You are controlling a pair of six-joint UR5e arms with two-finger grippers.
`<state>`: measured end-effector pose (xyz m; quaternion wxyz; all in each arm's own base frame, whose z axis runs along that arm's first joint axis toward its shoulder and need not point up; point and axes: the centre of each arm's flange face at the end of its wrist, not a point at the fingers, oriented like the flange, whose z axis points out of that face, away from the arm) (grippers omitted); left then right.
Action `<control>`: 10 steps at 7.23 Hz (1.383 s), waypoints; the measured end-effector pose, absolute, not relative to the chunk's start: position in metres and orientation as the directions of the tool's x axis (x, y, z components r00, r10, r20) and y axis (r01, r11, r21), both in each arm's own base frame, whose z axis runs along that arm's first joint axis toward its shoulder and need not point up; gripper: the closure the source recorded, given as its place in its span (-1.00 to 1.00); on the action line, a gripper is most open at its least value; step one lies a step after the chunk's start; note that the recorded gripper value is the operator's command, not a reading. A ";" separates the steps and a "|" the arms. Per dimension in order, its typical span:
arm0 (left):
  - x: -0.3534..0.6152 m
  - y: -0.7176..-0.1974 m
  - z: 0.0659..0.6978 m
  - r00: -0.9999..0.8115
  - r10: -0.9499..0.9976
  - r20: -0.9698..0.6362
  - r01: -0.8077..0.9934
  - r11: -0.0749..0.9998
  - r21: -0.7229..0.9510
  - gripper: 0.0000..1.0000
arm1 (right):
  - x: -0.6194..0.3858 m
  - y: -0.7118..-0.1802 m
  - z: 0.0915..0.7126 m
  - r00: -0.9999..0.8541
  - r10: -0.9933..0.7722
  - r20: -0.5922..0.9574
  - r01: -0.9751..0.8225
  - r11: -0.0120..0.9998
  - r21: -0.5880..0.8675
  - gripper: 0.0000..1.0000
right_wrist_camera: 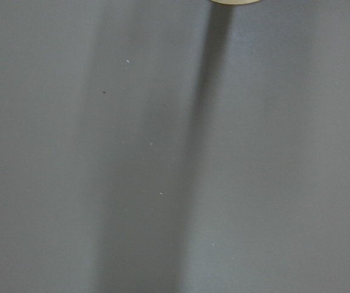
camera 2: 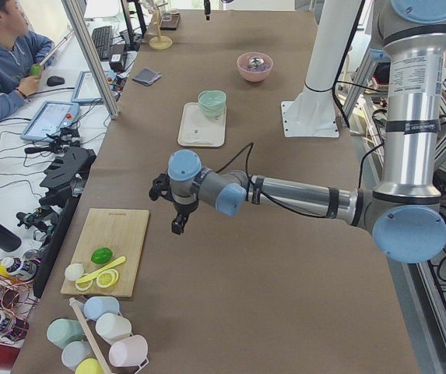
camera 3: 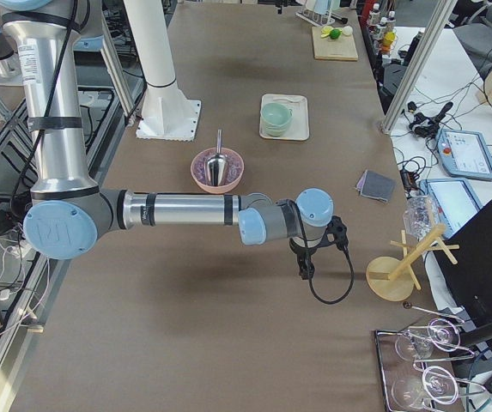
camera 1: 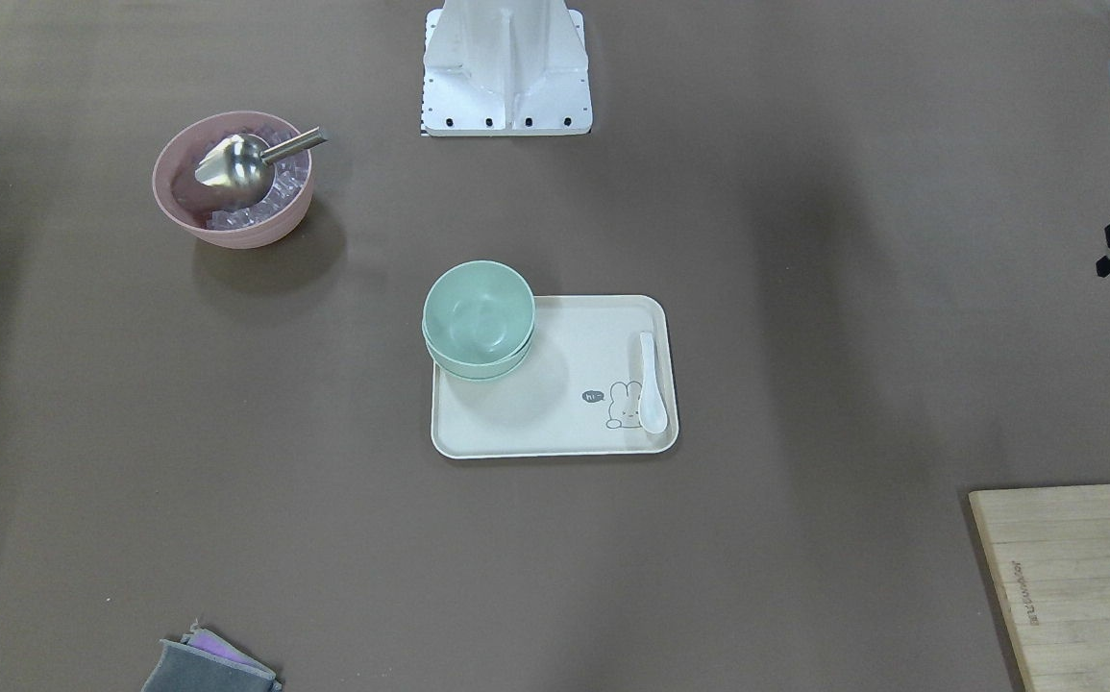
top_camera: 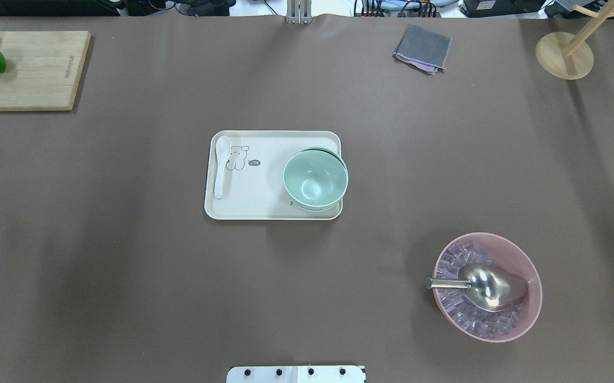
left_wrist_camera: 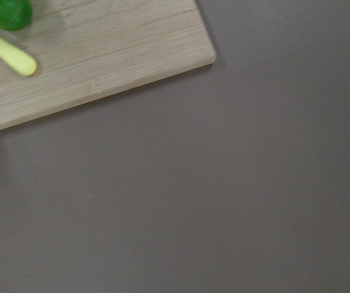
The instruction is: Stack green bowls together
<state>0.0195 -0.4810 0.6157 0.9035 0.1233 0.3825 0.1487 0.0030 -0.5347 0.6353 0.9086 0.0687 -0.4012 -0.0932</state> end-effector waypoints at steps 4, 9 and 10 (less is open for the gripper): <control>-0.006 -0.454 0.652 0.685 0.324 -0.653 -0.167 0.942 0.292 -0.97 | 0.016 -0.521 0.660 0.665 -0.230 0.710 0.130 0.972 0.194 -1.00; -0.005 -0.454 0.645 0.696 0.253 -0.672 -0.108 0.962 0.250 -0.97 | 0.018 -0.513 0.665 0.672 -0.232 0.704 0.131 0.972 0.196 -1.00; -0.005 -0.454 0.646 0.699 0.251 -0.670 -0.108 0.963 0.248 -0.97 | 0.019 -0.512 0.668 0.683 -0.230 0.693 0.131 0.972 0.193 -1.00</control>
